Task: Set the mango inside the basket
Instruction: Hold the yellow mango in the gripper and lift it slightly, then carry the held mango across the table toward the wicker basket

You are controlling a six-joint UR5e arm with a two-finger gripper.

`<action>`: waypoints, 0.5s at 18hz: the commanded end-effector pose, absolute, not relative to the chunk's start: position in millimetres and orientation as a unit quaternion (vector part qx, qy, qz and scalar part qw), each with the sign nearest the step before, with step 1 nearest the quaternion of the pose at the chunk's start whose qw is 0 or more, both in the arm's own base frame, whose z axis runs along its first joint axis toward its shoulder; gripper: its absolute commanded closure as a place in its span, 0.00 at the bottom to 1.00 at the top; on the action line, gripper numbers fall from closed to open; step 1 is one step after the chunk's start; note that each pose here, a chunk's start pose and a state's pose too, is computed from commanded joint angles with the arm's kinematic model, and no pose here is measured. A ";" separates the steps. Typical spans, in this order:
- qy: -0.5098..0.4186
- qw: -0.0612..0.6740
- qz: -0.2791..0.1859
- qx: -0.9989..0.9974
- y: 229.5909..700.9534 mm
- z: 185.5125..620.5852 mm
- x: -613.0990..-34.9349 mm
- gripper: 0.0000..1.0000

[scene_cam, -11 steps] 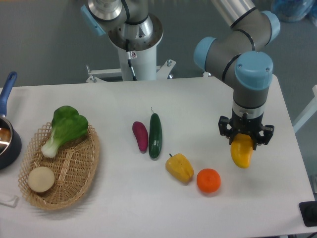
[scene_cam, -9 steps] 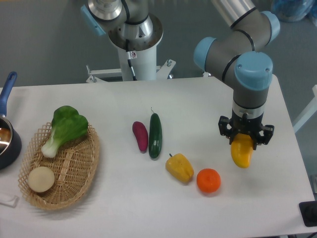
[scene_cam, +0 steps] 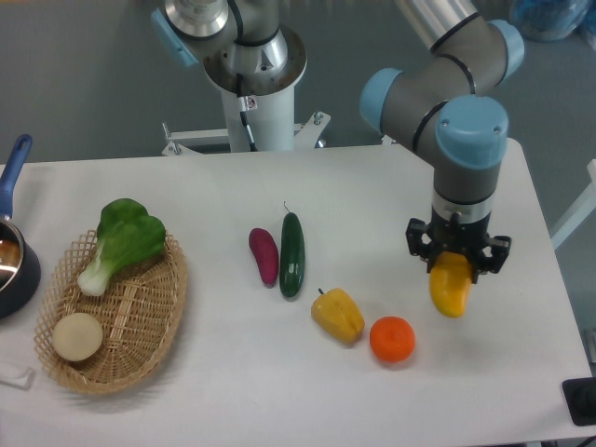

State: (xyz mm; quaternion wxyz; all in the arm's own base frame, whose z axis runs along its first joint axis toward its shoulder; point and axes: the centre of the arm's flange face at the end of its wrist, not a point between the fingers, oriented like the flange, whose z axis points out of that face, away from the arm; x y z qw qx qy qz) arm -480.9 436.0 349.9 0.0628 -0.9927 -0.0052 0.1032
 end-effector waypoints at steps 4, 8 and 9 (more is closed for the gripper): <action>0.039 0.102 0.091 -0.990 465.4 355.4 -451.2 0.85; 0.085 0.108 0.083 -0.987 510.5 354.3 -397.7 0.85; 0.094 0.111 0.083 -0.986 523.1 354.3 -381.2 0.85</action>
